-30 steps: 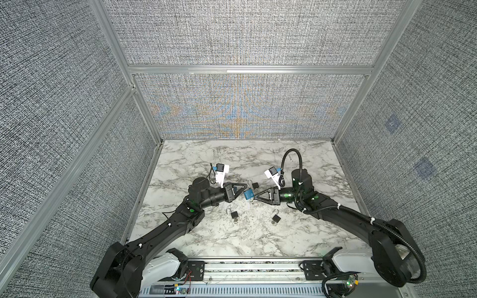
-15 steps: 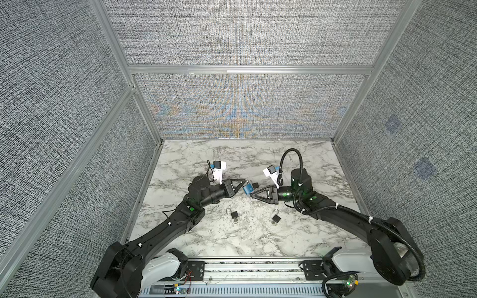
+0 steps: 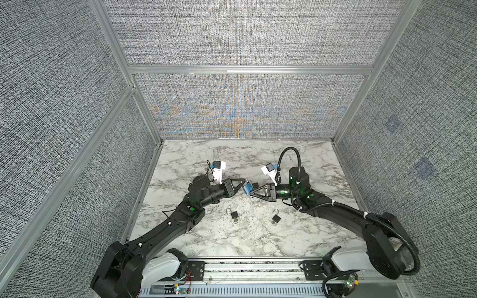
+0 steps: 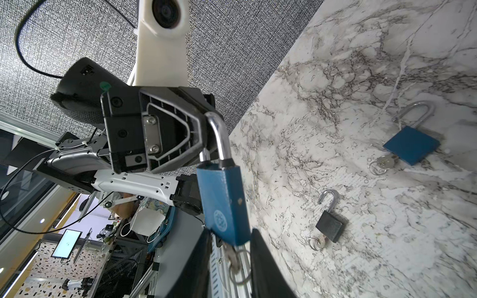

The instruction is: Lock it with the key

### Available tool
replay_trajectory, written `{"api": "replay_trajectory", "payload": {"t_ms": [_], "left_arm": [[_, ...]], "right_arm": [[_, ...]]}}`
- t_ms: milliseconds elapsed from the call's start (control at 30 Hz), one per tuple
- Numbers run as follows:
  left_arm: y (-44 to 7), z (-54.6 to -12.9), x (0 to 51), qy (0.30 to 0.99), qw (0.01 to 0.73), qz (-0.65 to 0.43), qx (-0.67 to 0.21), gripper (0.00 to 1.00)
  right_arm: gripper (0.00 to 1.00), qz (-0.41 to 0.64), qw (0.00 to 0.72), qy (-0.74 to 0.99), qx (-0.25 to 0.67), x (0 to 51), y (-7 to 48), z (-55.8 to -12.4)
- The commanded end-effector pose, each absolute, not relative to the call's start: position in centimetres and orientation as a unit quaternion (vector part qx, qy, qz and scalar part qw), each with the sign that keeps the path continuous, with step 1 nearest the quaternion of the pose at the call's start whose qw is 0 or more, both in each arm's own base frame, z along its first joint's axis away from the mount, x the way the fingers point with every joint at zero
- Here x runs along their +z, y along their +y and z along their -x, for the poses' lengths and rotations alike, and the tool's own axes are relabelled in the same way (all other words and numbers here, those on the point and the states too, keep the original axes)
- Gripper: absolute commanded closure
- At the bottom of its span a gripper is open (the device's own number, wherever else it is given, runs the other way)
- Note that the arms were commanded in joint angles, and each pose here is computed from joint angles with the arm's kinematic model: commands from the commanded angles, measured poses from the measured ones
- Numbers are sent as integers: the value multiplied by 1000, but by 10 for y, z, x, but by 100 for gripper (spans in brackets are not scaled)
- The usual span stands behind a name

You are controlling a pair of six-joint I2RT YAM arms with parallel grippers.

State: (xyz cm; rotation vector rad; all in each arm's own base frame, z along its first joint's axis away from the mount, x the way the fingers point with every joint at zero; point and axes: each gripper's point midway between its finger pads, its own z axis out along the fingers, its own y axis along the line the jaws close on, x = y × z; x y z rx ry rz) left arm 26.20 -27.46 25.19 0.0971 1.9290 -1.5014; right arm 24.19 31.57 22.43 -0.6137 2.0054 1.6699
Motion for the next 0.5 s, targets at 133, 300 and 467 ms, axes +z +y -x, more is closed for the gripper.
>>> {"api": "replay_trajectory", "payload": {"t_ms": [133,300,467], "left_arm": [[-271,-265,267,723,369,-34,-583,100],[-271,-267,267,723,369,-34,-583,100],[-270,-266,269,720,373,-30,-584,100]], "right_arm": [[79,237,231,712,619,234,321,-239],[86,239,227,711,621,234,323,-238],[99,238,225,711,622,233,323,-238]]}}
